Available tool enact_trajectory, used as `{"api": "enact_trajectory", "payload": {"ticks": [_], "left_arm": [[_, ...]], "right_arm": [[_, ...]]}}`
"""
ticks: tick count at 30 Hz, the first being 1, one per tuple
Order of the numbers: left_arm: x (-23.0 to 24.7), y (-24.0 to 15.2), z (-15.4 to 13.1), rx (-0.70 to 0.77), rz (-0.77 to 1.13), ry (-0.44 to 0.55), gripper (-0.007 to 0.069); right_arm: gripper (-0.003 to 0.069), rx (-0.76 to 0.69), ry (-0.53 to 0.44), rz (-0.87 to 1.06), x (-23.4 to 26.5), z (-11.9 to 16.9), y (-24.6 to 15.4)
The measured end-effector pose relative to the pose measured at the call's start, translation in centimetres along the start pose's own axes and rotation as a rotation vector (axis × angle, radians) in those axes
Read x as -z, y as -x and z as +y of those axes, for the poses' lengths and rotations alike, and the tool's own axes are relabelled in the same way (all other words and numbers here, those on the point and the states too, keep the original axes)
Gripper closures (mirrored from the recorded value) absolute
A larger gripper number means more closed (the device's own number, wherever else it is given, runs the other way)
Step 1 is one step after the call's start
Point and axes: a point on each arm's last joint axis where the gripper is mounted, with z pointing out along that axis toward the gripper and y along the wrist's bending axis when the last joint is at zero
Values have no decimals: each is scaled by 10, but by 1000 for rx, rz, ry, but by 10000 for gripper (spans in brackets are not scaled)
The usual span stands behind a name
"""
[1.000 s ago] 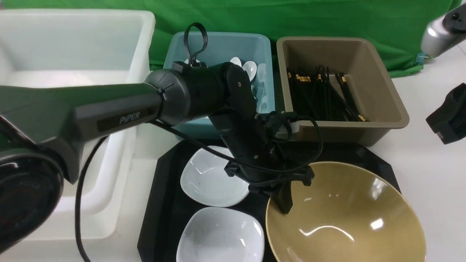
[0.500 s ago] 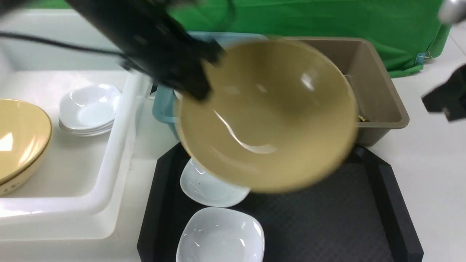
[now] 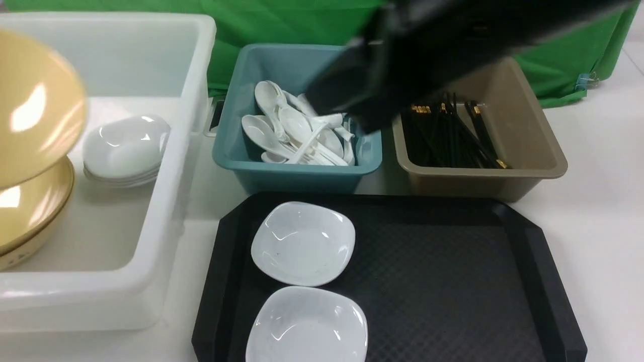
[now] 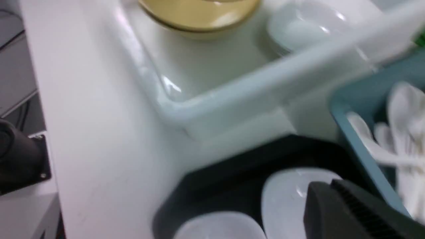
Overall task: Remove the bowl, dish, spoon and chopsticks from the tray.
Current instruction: Use the left arm to put the noodle bowl into the large storage box on the left
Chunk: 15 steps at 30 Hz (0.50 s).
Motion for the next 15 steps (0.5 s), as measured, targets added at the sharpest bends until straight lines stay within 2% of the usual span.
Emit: {"api": "enact_trajectory", "payload": {"ticks": [1,8,11,12,13,15], "left_arm": [[-8,1,16,31,-29,42,613],[-40,5,29,60,-40,65,592],[-50,5,29,31,-14,64,496],[-50,5,29,29,-14,63,487],[-47,5,28,13,-18,75,391],[-36,8,27,-11,-30,111,256]], "right_arm": [[652,29,29,-7,-15,6,12],[652,82,89,5,-36,17,30],[652,103,70,13,-33,17,31],[652,105,67,16,-33,16,31],[652,137,22,40,-31,13,30],[652,157,-56,88,-25,7,27]]}}
